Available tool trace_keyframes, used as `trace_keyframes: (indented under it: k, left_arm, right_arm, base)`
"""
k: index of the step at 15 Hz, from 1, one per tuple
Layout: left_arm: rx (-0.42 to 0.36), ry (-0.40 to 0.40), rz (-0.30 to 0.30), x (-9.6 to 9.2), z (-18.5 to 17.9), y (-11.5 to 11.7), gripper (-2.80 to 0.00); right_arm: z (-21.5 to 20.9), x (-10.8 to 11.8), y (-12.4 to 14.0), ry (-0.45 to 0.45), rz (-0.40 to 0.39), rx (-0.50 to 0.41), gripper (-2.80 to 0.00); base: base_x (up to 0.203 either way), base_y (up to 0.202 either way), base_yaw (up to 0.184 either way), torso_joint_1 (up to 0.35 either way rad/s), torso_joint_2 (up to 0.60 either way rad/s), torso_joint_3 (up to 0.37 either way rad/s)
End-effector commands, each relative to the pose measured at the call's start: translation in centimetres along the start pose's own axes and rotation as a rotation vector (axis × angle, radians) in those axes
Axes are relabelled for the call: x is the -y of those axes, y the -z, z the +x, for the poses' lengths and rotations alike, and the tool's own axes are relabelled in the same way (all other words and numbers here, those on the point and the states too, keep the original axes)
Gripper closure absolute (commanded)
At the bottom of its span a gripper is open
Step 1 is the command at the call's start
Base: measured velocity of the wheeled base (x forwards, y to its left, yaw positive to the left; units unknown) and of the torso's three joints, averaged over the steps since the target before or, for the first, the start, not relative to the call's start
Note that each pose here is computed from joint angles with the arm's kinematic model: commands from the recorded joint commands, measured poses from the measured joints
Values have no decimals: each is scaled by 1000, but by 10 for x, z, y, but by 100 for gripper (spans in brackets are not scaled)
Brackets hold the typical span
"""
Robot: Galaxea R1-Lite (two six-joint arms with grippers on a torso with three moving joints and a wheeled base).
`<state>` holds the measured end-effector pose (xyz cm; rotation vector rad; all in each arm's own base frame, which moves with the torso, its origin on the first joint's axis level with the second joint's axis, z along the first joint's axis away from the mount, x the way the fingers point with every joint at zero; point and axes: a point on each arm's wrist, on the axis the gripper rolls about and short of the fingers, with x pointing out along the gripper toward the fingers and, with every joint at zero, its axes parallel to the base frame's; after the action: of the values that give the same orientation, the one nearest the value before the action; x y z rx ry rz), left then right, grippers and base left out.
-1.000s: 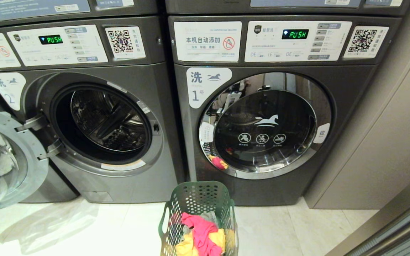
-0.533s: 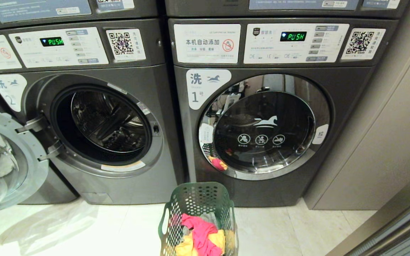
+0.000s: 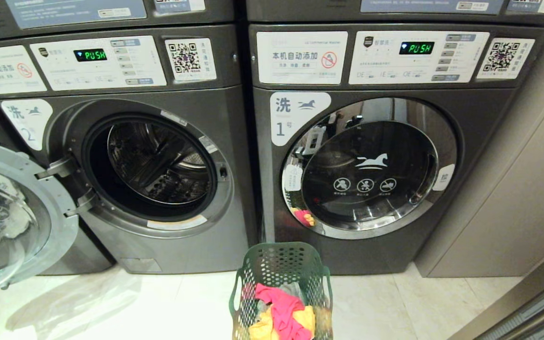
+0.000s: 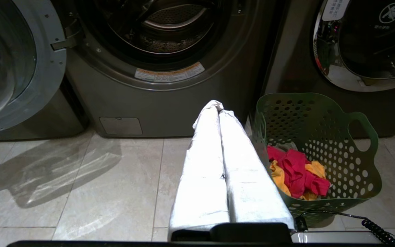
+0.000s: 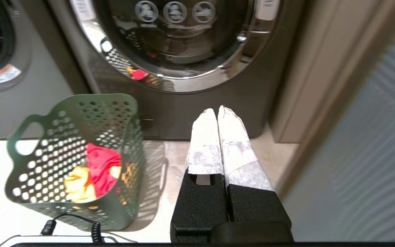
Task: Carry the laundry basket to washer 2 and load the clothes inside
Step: Place the clothes into the washing machine
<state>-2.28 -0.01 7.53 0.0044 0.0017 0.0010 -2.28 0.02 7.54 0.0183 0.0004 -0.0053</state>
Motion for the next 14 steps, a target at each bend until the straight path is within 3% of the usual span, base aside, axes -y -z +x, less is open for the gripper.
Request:
trace_keyframes:
  k: [1,14]
  left_arm:
    - [-1,-1,0,0,0,0,0]
    - [-1,-1,-4,0,0,0,0]
  right_arm:
    - [0,0,0,-1,0,0,0]
    - [0,0,0,-1,0,0,0]
  base:
    - [0,199,1,-1,-1,2]
    - [0,197,-2,3,3,2]
